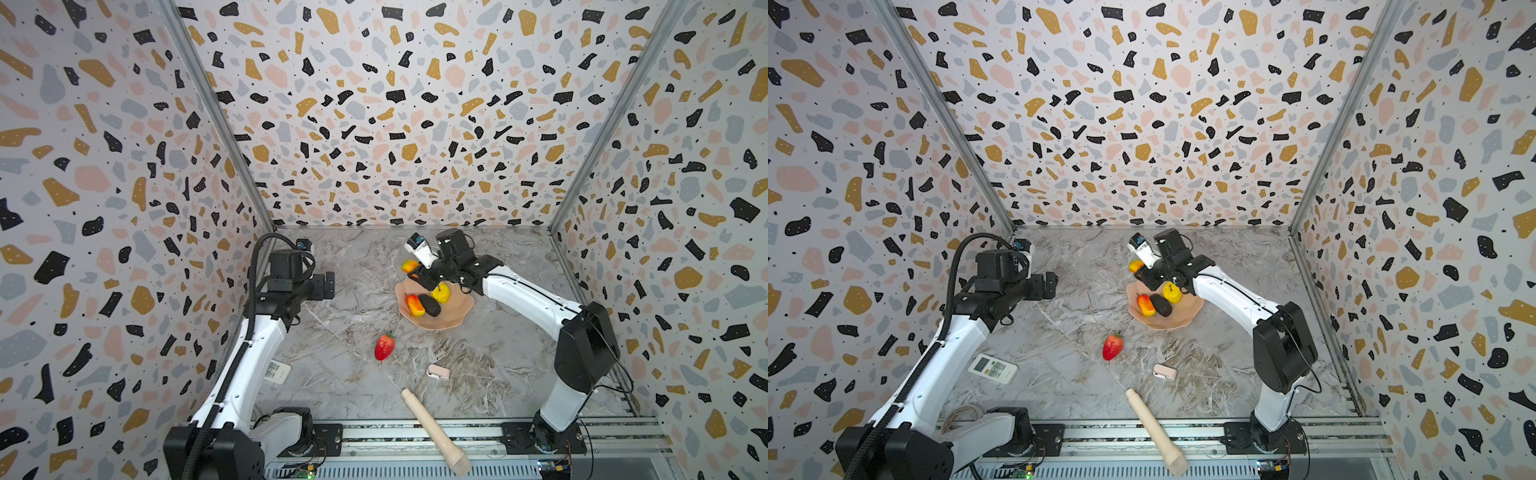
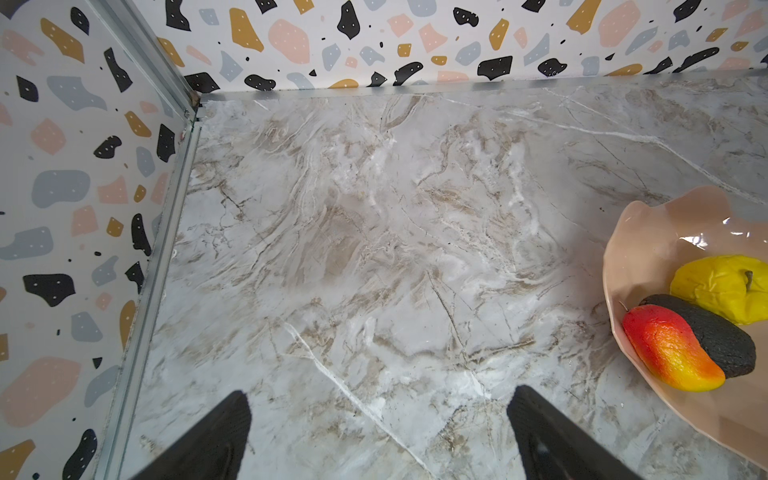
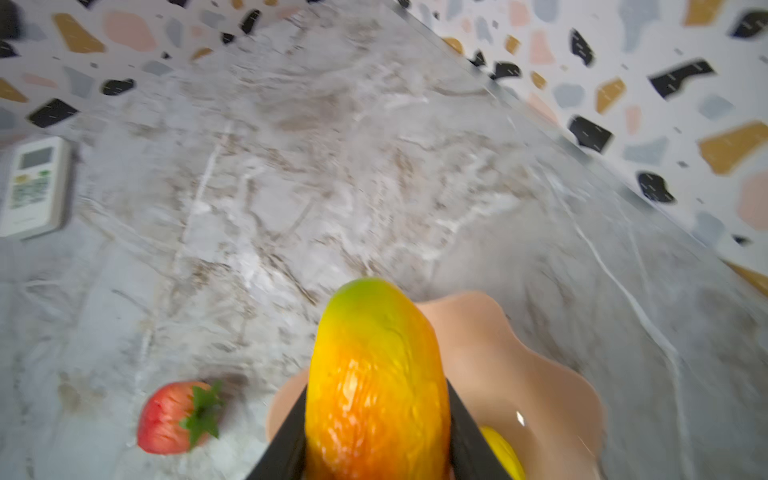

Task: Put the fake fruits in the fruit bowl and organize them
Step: 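Lower the yellow-orange mango into the bowl and open the right gripper, then move the right gripper to the red strawberry and grasp it, then place the strawberry in the bowl beside the red mango and release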

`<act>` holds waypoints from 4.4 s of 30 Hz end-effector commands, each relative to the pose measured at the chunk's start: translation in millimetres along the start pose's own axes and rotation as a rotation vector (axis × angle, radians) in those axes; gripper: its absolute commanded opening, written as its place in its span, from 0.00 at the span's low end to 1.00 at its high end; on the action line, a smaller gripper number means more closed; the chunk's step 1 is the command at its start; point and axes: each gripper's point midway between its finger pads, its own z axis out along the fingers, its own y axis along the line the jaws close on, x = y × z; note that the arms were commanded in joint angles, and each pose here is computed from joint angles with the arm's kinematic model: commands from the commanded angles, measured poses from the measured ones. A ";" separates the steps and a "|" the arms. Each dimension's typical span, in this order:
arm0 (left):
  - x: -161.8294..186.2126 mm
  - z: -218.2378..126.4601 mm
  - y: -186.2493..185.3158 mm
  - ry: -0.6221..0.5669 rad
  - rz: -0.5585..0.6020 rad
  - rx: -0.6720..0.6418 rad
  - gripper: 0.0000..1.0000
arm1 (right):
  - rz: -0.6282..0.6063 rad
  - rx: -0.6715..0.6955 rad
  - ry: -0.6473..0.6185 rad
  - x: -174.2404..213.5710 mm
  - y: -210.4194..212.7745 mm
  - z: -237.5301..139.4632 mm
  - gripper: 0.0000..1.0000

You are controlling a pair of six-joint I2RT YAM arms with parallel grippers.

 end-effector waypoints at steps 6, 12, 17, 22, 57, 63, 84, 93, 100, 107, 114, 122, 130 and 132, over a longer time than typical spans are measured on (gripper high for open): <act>-3.8 0.9 1.0 -0.022 -0.003 0.004 0.99 | 0.075 0.114 0.191 79.2 -38.0 -34.8 0.04; -4.4 1.5 0.3 -0.022 -0.003 0.007 1.00 | 0.094 0.096 0.317 110.6 -39.2 -44.5 0.11; -4.1 1.8 0.2 -0.021 -0.003 0.008 0.99 | 0.094 0.027 0.356 116.2 -26.8 -45.8 0.18; -4.6 1.9 -0.5 -0.021 -0.003 0.013 1.00 | 0.093 -0.008 0.382 122.5 -21.4 -45.4 0.21; -4.8 2.2 -0.2 -0.019 0.000 0.011 1.00 | -0.111 -0.001 0.206 43.8 6.1 -42.2 0.99; -4.7 2.7 0.2 -0.018 -0.001 0.009 1.00 | -0.382 -0.174 0.192 37.1 98.7 3.6 0.99; -3.4 0.4 1.6 -0.021 0.000 0.000 1.00 | -0.650 -0.424 0.314 106.2 192.8 78.9 0.99; -3.3 0.9 1.6 -0.020 0.000 0.000 0.99 | -0.621 -0.432 0.346 116.2 193.0 92.3 0.92; -3.3 0.8 1.5 -0.021 0.001 0.000 1.00 | -0.581 -0.428 0.359 111.6 188.7 92.1 0.74; -3.7 0.4 1.6 -0.022 0.001 0.000 1.00 | -0.543 -0.432 0.369 106.2 183.3 89.7 0.56; -3.5 0.5 1.6 -0.022 0.000 0.000 1.00 | -0.529 -0.405 0.339 86.7 170.7 76.7 0.50; -3.5 0.9 1.9 -0.021 0.000 -0.002 1.00 | -0.480 -0.291 0.252 45.3 123.9 44.4 0.40; -4.1 1.2 1.6 -0.021 0.000 0.000 1.00 | -0.351 -0.146 0.144 18.5 43.8 8.6 0.38; -3.9 1.6 1.6 -0.019 -0.001 0.000 1.00 | -0.321 -0.113 0.139 19.5 25.0 5.3 0.37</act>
